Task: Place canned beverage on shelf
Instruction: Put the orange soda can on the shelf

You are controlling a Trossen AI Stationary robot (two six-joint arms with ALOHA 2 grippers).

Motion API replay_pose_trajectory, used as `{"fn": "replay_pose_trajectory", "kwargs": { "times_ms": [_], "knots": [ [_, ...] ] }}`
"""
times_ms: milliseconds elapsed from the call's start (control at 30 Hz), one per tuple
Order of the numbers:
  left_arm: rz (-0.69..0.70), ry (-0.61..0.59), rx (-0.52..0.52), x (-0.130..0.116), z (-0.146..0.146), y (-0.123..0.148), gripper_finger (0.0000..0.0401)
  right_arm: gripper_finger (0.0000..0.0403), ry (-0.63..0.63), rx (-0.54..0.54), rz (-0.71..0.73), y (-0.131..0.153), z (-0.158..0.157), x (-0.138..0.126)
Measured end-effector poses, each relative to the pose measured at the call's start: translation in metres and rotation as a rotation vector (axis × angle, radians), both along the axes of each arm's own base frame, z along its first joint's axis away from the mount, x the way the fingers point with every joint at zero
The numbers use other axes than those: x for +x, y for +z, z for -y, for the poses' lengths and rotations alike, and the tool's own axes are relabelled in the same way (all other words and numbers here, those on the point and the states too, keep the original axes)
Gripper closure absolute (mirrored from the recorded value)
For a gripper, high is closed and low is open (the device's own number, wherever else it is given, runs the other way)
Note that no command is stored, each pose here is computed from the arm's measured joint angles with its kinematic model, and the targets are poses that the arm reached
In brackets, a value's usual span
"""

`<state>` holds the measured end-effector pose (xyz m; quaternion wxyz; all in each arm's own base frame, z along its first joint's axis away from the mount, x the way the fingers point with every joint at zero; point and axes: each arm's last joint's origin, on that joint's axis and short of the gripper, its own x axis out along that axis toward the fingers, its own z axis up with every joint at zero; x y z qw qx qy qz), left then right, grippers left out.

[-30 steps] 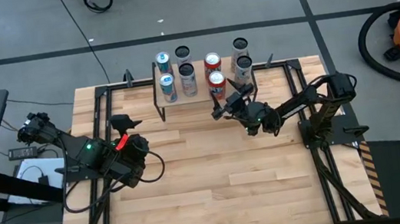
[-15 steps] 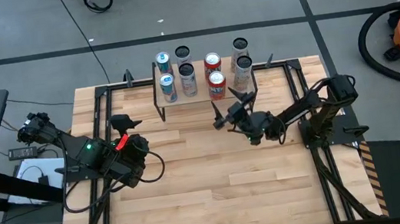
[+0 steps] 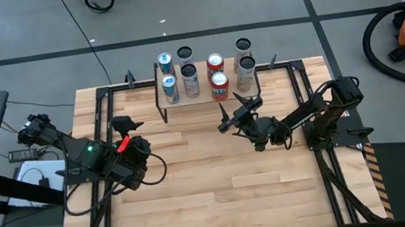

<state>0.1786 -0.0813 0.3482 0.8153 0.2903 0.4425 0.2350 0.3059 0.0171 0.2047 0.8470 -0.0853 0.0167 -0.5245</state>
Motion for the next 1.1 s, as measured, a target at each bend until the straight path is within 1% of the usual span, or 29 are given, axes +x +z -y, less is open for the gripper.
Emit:
{"fn": "replay_pose_trajectory", "kwargs": {
  "times_ms": [133, 267, 333, 600, 867, 1033, 1100],
  "knots": [
    [0.001, 0.0, -0.001, 0.0, 0.0, 0.0, 0.0023, 0.0115, 0.009, 0.012, 0.028, 0.0, 0.001, 0.0],
    [0.004, 0.003, -0.003, 0.0, 0.0, 0.0, 0.0023, 0.0141, 0.072, 0.014, 0.053, 0.0, 0.0, 0.002],
    [0.004, 0.003, -0.003, 0.0, 0.0, 0.0, 0.0023, 0.016, 0.087, 0.014, 0.058, 0.0, 0.0, 0.002],
    [0.004, 0.003, -0.003, 0.0, 0.0, 0.0, 0.0023, 0.0252, 0.072, 0.014, 0.059, 0.0, 0.006, 0.003],
    [0.003, 0.002, -0.002, 0.0, 0.0, 0.0, 0.0023, 0.0334, 0.065, 0.013, 0.058, 0.0, 0.009, 0.003],
    [0.002, 0.002, -0.002, 0.0, 0.0, 0.0, 0.0023, 0.0389, 0.075, 0.008, 0.059, 0.001, 0.014, 0.004],
    [0.002, 0.002, -0.002, 0.0, 0.0, 0.0, 0.0023, 0.0396, 0.068, 0.014, 0.07, 0.0, 0.016, 0.004]
  ]
}}
